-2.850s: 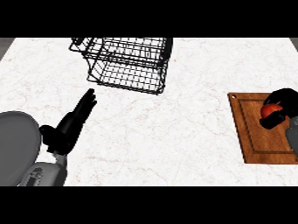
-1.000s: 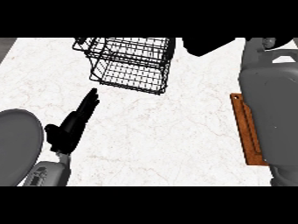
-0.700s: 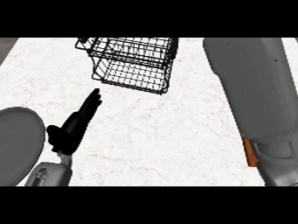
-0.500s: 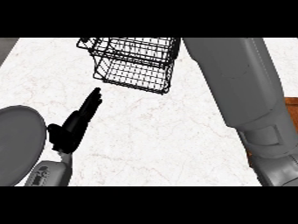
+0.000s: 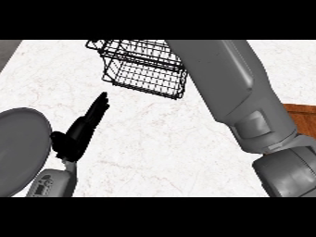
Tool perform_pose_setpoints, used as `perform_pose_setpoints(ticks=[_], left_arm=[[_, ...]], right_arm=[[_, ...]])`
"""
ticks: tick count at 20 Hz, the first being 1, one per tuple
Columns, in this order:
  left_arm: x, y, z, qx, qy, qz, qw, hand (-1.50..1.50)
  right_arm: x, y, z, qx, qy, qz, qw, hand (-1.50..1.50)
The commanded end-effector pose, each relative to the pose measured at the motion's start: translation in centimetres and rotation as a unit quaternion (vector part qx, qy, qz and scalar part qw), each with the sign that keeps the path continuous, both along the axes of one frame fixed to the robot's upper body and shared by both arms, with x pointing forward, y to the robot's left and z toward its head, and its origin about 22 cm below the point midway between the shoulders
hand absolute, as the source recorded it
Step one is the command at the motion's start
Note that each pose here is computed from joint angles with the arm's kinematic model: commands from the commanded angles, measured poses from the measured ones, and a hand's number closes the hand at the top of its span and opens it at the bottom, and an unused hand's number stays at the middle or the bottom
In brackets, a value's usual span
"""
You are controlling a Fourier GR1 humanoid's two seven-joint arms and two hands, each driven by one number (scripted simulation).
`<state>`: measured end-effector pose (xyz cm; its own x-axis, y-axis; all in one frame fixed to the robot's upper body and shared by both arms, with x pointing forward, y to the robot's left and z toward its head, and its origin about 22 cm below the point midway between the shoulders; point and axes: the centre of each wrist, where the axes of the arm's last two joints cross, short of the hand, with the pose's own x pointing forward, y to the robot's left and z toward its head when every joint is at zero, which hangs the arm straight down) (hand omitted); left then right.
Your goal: Pick the tomato from the cutting board and place it in the tiered basket
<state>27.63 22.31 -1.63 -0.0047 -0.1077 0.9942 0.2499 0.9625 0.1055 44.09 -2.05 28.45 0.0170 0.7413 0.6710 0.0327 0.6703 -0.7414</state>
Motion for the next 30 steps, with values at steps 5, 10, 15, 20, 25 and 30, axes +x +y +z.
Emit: perform_pose_setpoints(ticks=[5, 10, 15, 20, 25, 30], left_arm=[[1.1, -0.1, 1.0, 0.002, -0.005, -0.008, 1.0, 0.0], [0.9, -1.7, 1.0, 0.004, -0.005, -0.016, 0.9998, 0.0], [2.0, -1.3, 0.9, 0.007, -0.003, -0.011, 0.9999, 0.0], [-0.2, -0.5, -0.3, -0.003, -0.002, -0.005, 1.0, 0.0], [0.3, -0.4, 1.0, -0.001, -0.002, 0.0, 1.0, 0.0], [0.8, 1.3, 1.0, 0.0, 0.006, 0.019, 0.9998, 0.0]], right_arm=[[1.1, 0.4, -2.5, 0.047, 0.016, 0.021, 0.999, 1.5], [1.1, 1.1, -1.6, 0.096, 0.041, 0.019, 0.994, 1.5], [1.5, 0.7, -2.3, 0.202, 0.173, -0.019, 0.964, -1.5], [1.3, 1.0, -0.8, 0.263, 0.152, -0.021, 0.952, -1.5], [2.0, -1.0, -0.3, 0.262, 0.055, -0.098, 0.958, -1.5], [2.5, -3.1, 0.8, 0.248, -0.058, -0.199, 0.946, -1.5]])
